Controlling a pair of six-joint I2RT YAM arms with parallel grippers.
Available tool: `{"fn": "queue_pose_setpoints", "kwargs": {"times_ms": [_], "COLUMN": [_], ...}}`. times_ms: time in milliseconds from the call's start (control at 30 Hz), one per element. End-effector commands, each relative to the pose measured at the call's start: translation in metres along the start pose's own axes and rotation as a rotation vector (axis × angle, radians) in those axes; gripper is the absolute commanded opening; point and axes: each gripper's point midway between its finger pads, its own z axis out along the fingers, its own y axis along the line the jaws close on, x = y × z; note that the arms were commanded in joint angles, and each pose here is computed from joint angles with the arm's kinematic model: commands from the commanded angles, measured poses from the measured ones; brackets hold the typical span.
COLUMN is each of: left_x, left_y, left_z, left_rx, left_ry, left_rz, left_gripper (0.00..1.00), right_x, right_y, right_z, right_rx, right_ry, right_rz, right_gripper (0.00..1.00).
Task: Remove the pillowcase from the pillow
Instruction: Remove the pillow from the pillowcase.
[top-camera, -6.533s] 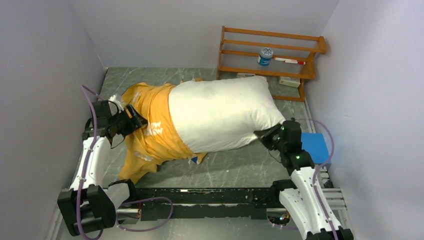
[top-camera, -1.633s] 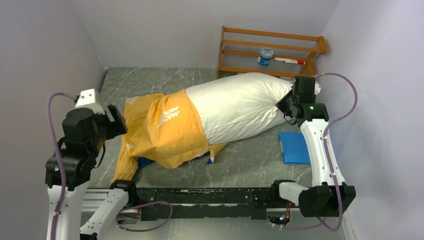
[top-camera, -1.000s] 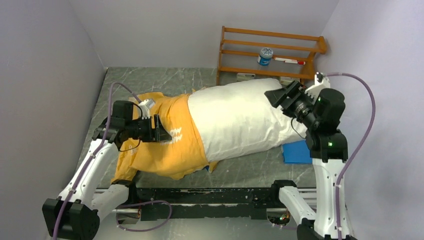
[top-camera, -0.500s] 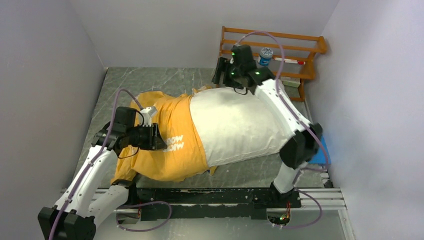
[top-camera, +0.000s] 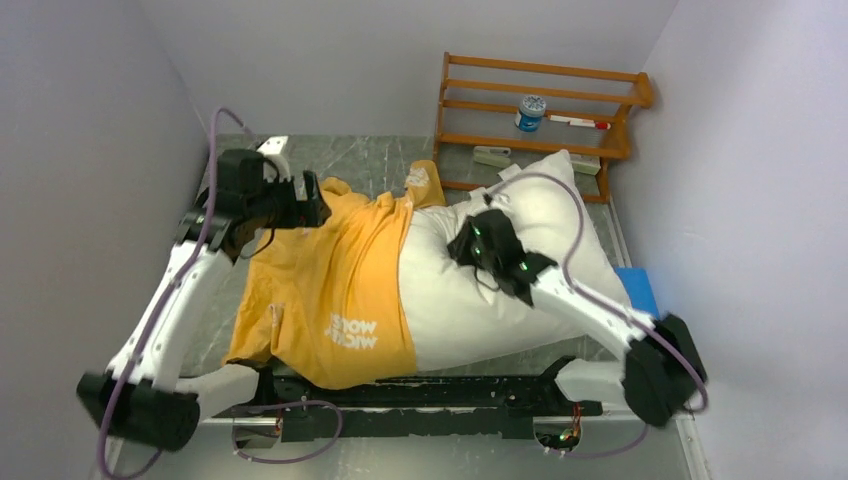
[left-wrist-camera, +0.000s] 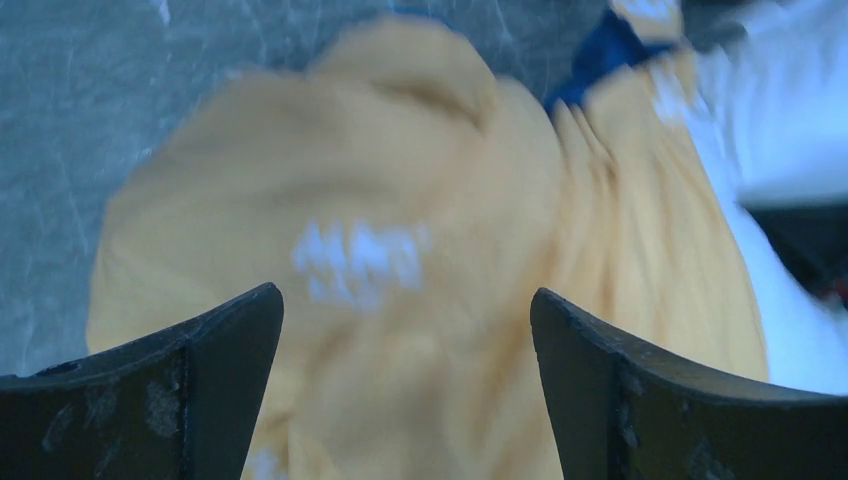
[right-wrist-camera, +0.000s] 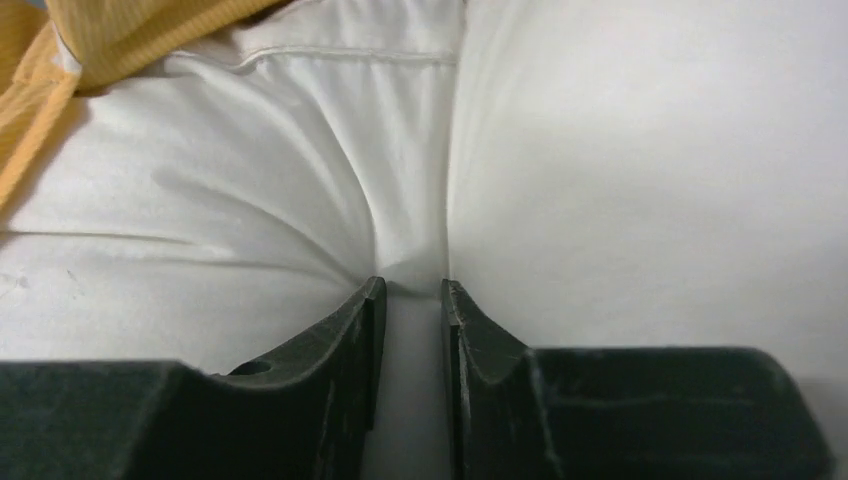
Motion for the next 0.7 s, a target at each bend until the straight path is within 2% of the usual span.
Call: {"fn": "queue_pose_setpoints", "kwargs": {"times_ms": [0,133,233,267,333,433,467,600,667], "left_x": [-0.047,-0.055,-0.052,-0.051,-0.048,-0.051,-0.054,-0.063,-0.069], "left_y": [-0.028,-0.063,-0.075,-0.074,-0.069,-0.040,-0.031,0.006,0.040], "left_z": [0.050,0.089,0.106,0.111,0.116,0.109,0.104,0.068,0.046], "left_rx": [0.146,0.371,0.454,0.455,0.425,0.233,0.175,-0.040,-0.222], "left_ry": [-0.056,0.008,0.066,0.069,0.075,0.055,0.030,-0.047,-0.106], "left_rz": [0.071,0.101,0.075,0.064,0.043,0.028,0.035,0.056,0.032], "left_gripper": [0.97,0.97,0.97,0.93,0.64,0.17,0.07,0.05,0.05], "right_x": [0.162,0.190,0.190,0.189,0.187,0.185,0.185,0.182,0.180], "right_y": [-0.072,-0.088,-0.092,-0.091,-0.089,-0.092,-0.095,-0.098,-0.098], "right_z": [-0.033,-0.040,-0.041,-0.040,-0.039,-0.038,-0.038,-0.036,-0.034], "right_rx": [0.092,0.081,0.106,0.110,0.113,0.143,0.165,0.213,0.234], "right_ry": [0.350,0.354,0.360,0.359,0.360,0.365,0.365,0.377,0.380], "right_rz": [0.123,0.194,0.184,0.183,0.180,0.173,0.172,0.163,0.163], "right_gripper": [0.30,0.30,0.30,0.30,0.31,0.31,0.31,0.30,0.30]}}
